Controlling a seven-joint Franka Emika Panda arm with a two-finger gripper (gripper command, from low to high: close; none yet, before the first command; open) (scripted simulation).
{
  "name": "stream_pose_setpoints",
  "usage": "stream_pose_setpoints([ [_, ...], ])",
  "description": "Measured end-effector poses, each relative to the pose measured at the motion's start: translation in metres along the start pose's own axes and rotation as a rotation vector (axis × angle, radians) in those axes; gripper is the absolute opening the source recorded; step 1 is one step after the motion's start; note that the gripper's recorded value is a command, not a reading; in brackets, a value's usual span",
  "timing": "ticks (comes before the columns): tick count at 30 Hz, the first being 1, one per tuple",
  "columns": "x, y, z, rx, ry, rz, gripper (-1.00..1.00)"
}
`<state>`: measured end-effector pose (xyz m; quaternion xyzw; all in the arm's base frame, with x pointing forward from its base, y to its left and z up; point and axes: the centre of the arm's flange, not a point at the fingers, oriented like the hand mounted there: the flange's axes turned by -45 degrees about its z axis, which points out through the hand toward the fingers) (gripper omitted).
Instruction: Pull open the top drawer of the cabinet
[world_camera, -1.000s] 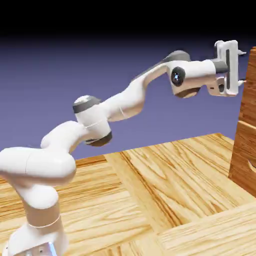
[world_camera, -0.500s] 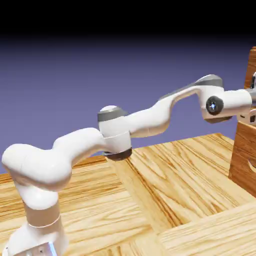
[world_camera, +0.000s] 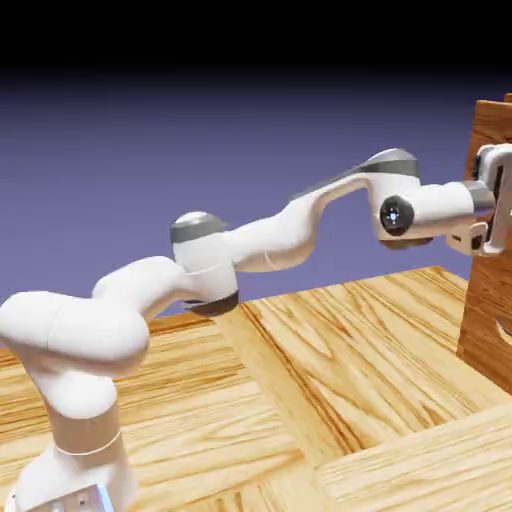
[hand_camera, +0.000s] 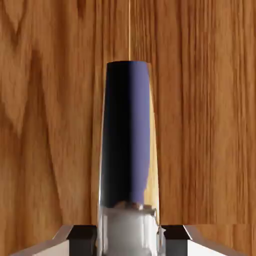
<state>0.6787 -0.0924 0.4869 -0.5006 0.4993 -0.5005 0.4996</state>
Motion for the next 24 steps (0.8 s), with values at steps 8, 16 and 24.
stream_pose_setpoints([
  [8, 0.0, 0.0, -0.068, 0.003, -0.001, 0.002, -1.0],
  [16, 0.0, 0.0, -0.148, 0.003, -0.001, 0.002, -1.0],
  [24, 0.0, 0.0, -0.207, 0.0, 0.0, 0.002, 1.0],
])
